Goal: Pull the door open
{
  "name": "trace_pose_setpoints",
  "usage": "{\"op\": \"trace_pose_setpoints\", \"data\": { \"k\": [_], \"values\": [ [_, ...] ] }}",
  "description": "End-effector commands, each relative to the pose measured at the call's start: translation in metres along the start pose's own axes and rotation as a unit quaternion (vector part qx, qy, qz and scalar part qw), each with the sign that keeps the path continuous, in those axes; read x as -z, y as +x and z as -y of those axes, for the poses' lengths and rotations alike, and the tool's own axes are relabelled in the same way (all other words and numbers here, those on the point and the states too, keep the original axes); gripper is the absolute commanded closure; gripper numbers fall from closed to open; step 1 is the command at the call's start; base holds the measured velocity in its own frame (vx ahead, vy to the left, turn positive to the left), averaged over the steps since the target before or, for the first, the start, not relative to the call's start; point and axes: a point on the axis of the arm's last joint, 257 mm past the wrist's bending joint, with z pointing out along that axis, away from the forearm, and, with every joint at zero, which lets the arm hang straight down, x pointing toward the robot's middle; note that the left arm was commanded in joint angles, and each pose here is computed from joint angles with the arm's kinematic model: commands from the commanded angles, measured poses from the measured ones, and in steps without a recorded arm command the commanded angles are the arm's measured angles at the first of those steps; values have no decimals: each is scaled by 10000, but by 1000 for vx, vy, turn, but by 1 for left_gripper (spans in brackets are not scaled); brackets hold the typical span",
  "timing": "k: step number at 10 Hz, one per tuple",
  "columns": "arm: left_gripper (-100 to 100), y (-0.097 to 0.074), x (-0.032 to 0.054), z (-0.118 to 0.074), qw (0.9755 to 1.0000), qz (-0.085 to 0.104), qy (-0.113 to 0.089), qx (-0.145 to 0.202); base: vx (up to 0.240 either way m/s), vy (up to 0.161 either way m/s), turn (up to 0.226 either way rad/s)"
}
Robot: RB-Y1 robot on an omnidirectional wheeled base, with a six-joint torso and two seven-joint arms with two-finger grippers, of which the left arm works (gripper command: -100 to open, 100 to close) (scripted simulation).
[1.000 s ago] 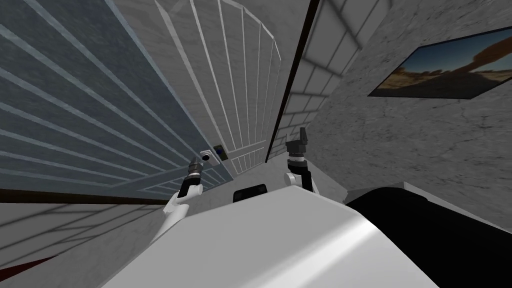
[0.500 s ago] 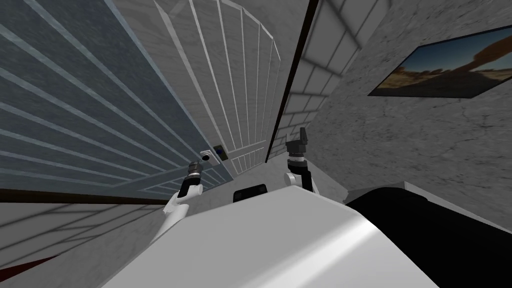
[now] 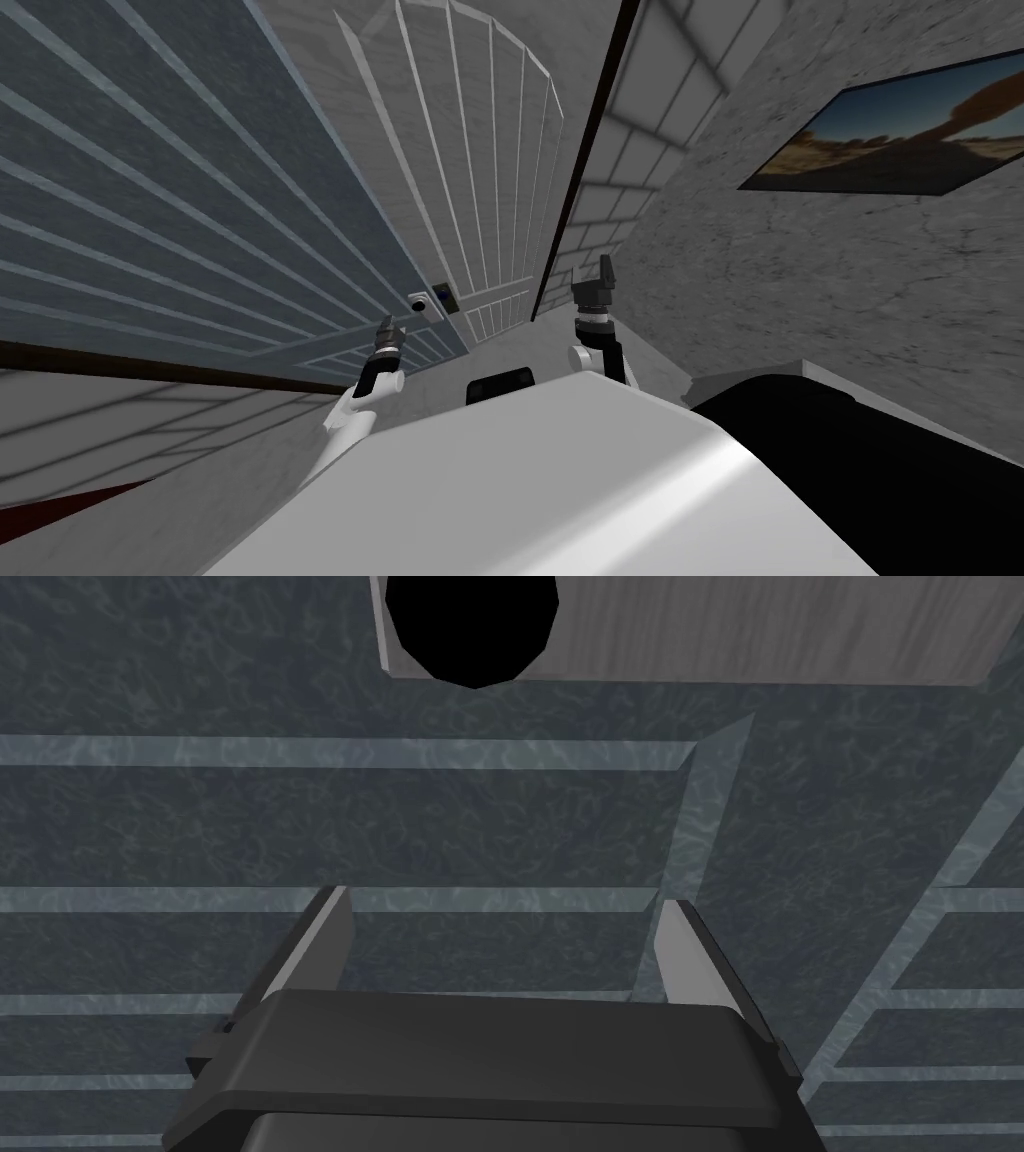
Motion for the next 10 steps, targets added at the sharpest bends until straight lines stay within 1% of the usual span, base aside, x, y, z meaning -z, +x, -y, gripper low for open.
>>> {"op": "trace_pose_setpoints", "data": {
  "k": [1, 4, 5, 6, 7, 9, 10],
  "values": [
    [-100, 42, 3, 13, 10000, -43, 12, 22, -181, -47, -32],
    [-100, 256, -12, 73, 9997, -226, 82, 106, -165, -108, -55],
    [-100, 210, -16, 65, 9998, -182, 70, 81, -71, -60, -7],
    [-100, -37, 54, -29, 10000, 6, -40, 11, -5, 72, 181],
    [-100, -154, 88, -70, 9999, 99, -86, -25, 29, 158, 189],
    [-100, -306, 128, -118, 9996, 229, -136, -70, 82, 133, 67],
    [-100, -297, 120, -113, 9996, 229, -126, -66, 188, 75, -4]
  ]
}}
